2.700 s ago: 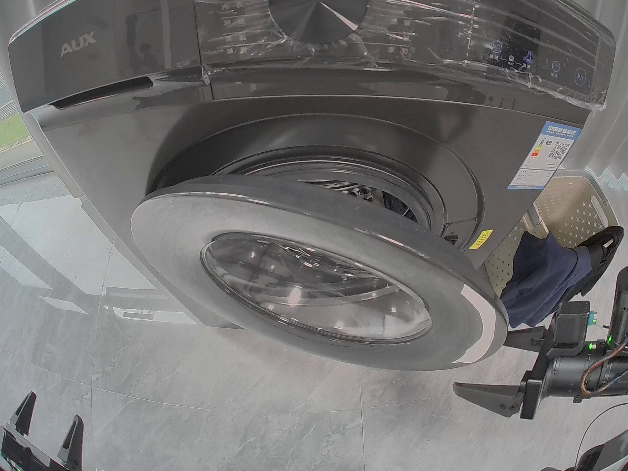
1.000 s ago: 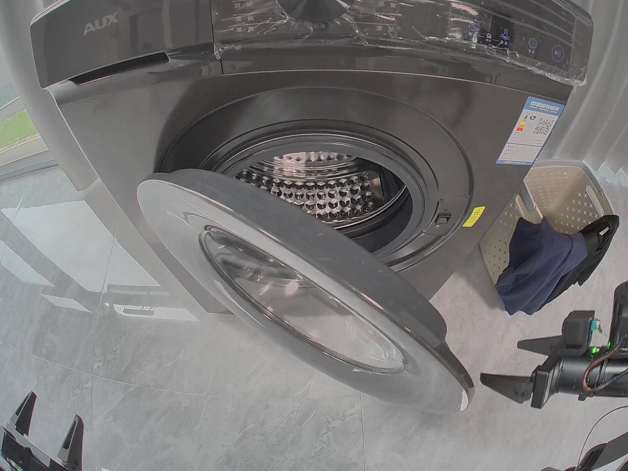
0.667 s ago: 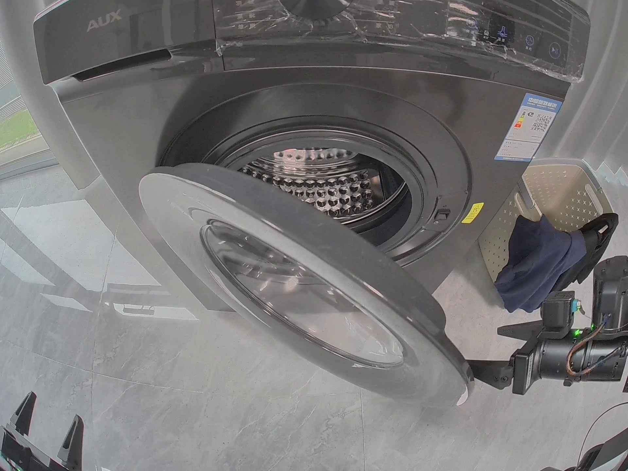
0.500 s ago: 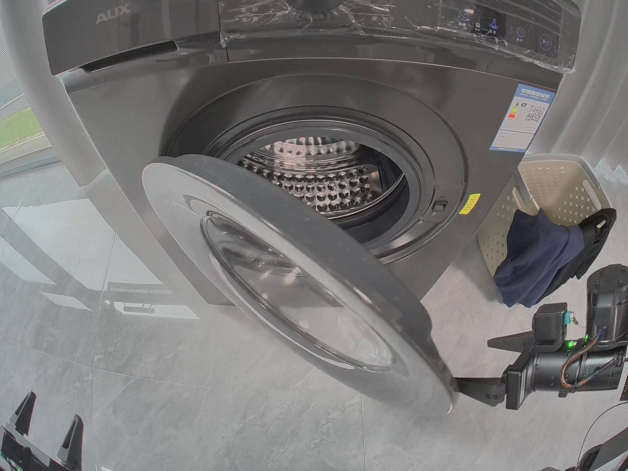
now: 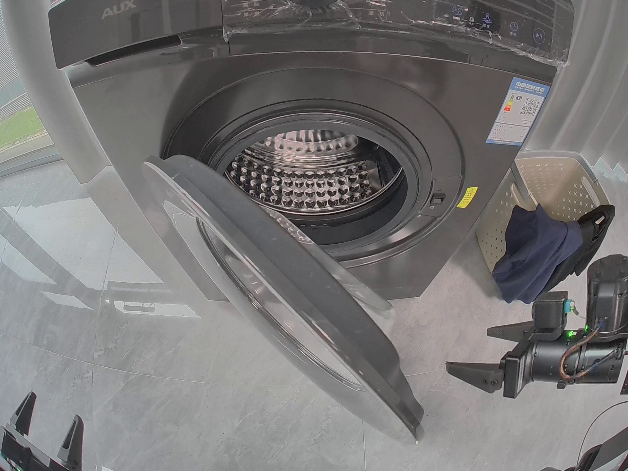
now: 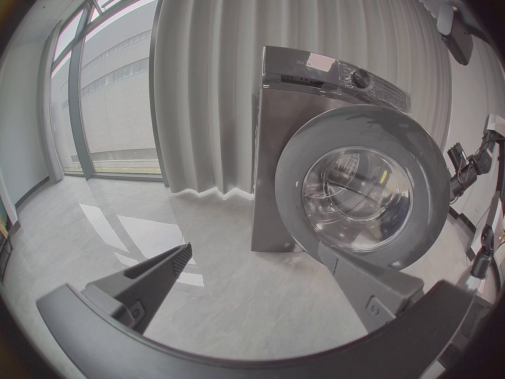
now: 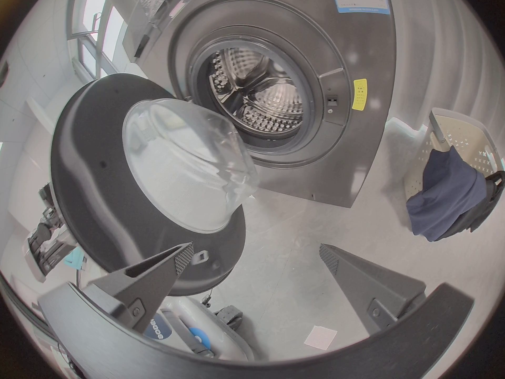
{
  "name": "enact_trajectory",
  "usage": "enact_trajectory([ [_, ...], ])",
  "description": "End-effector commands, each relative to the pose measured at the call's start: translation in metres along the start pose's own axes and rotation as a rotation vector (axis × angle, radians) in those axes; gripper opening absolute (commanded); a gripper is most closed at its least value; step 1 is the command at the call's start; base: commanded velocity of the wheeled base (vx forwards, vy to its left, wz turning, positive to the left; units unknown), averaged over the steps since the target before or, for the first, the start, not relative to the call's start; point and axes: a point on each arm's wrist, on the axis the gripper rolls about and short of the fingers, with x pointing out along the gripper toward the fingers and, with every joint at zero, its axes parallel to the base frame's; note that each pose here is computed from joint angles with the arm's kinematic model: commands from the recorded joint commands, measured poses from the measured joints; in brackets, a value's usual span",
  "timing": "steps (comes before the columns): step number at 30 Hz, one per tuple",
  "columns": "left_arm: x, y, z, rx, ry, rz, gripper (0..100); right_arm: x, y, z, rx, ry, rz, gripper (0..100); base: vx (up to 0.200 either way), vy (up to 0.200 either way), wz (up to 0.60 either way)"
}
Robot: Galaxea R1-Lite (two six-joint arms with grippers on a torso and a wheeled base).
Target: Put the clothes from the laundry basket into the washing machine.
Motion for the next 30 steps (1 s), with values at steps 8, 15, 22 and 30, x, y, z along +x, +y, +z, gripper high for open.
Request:
enact_trajectory([
  [8,0.0,0.0,-0.005,-0.001,0.001,0.001,100,0.026,0.025,0.006,-0.051,0.028,0.079,100,0.0,0.0,0.0],
  [15,0.0,0.0,-0.005,-0.001,0.003,0.0,100,0.021,0.037,-0.011,-0.085,0.079,0.15,100,0.0,0.0,0.0],
  [22,0.0,0.0,-0.005,0.0,0.001,0.001,100,0.009,0.028,-0.007,-0.064,0.03,0.12,100,0.0,0.0,0.0],
  [30,0.0,0.0,-0.005,0.0,0.001,0.001,100,0.049,0.002,0.03,0.021,-0.008,-0.041,100,0.0,0.0,0.0],
])
